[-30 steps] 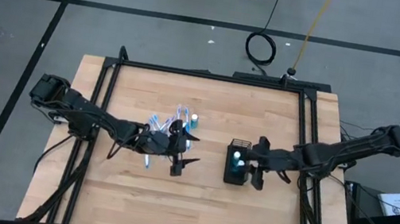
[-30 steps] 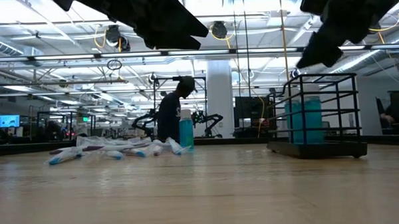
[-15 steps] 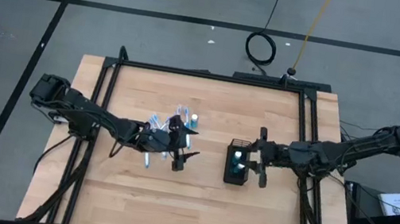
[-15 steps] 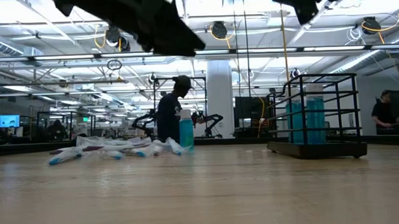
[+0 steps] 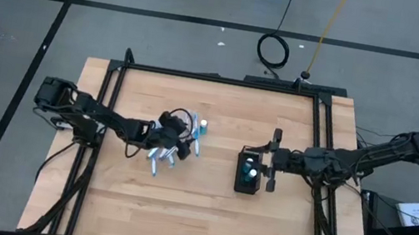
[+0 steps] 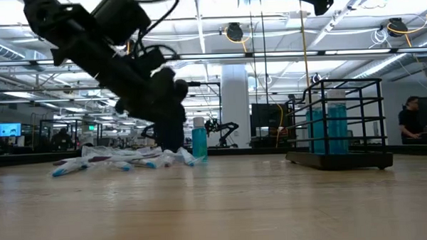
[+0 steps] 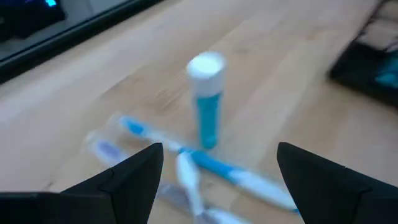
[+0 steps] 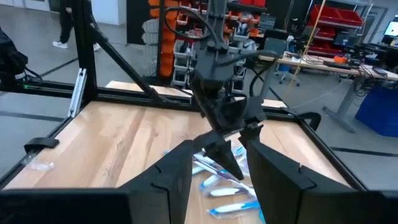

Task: Pick & Place toothbrushing station
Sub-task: Put the blue mouthwash bottle into the black organizer

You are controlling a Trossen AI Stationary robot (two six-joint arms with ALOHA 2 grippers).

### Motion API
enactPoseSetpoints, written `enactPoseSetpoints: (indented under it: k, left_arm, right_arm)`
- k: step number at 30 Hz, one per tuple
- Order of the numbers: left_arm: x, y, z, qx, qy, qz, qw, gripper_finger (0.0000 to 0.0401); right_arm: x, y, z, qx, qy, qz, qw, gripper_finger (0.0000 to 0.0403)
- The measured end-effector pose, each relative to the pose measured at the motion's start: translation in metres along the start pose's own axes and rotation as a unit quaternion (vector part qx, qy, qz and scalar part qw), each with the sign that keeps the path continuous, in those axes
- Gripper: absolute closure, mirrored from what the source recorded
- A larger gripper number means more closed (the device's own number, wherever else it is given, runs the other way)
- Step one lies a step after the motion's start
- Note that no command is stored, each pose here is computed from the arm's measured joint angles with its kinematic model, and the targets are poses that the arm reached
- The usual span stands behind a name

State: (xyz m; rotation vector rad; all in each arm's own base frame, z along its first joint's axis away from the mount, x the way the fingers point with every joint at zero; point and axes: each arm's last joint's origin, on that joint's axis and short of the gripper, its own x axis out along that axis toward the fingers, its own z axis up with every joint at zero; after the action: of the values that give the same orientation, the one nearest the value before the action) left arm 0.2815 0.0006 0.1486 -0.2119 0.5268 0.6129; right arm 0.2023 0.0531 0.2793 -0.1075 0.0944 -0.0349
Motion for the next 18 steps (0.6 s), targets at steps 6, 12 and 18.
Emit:
enactPoseSetpoints:
  k: [6, 12, 18]
  left_arm:
    - [0.011, 0.009, -0.007, -0.043, -0.019, 0.028, 0.998, 0.0077]
    - [0.032, 0.004, -0.013, -0.036, -0.024, -0.025, 0.999, 0.0077]
    - [0.044, -0.003, -0.019, 0.011, -0.06, -0.036, 0.997, 0.0077]
  right_arm:
    - [0.008, 0.003, -0.002, -0.02, -0.008, -0.002, 1.0, 0.0259]
    - [0.011, 0.004, -0.001, -0.03, -0.015, -0.001, 0.999, 0.0259]
    - [0.011, 0.004, -0.002, -0.031, -0.011, -0.001, 0.999, 0.0259]
